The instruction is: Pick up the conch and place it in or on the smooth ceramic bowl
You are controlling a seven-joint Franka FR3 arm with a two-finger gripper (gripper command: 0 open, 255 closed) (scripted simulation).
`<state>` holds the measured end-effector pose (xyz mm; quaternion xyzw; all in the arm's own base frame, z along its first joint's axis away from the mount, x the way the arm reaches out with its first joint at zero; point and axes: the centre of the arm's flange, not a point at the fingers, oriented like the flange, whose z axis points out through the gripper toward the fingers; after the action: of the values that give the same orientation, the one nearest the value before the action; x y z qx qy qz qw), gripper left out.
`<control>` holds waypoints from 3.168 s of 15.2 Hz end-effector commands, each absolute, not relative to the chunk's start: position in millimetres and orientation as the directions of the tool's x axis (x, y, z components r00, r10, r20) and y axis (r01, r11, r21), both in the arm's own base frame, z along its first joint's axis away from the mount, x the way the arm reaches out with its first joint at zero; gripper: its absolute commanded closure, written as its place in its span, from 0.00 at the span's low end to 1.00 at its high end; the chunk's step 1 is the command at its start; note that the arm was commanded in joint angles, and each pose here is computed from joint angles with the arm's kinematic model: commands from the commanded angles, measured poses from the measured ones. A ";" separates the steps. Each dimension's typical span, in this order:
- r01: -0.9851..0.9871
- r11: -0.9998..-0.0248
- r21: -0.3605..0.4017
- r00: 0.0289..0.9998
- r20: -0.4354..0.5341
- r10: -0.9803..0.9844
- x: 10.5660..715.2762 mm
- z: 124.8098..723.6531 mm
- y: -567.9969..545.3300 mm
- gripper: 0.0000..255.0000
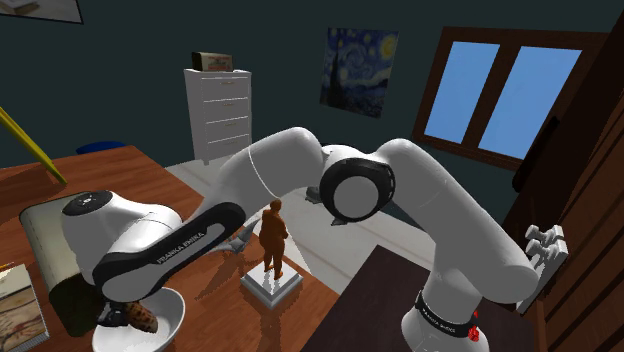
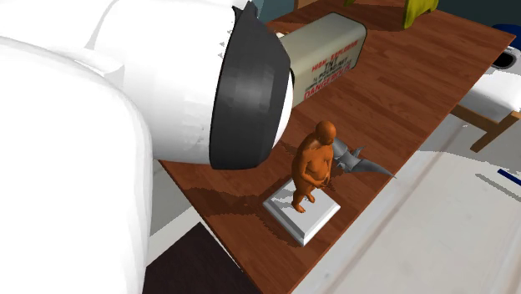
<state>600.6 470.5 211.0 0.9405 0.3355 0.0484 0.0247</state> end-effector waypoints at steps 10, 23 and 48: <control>0.628 -0.774 0.079 0.770 0.075 0.633 600.1 269.0 469.8 1.00; 0.628 -0.774 0.079 0.770 0.075 0.633 587.0 237.9 454.1 1.00; 0.628 -0.774 0.079 0.770 0.075 0.633 581.6 264.3 454.7 0.00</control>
<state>582.1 454.8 263.4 0.9405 0.3354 0.0489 0.0246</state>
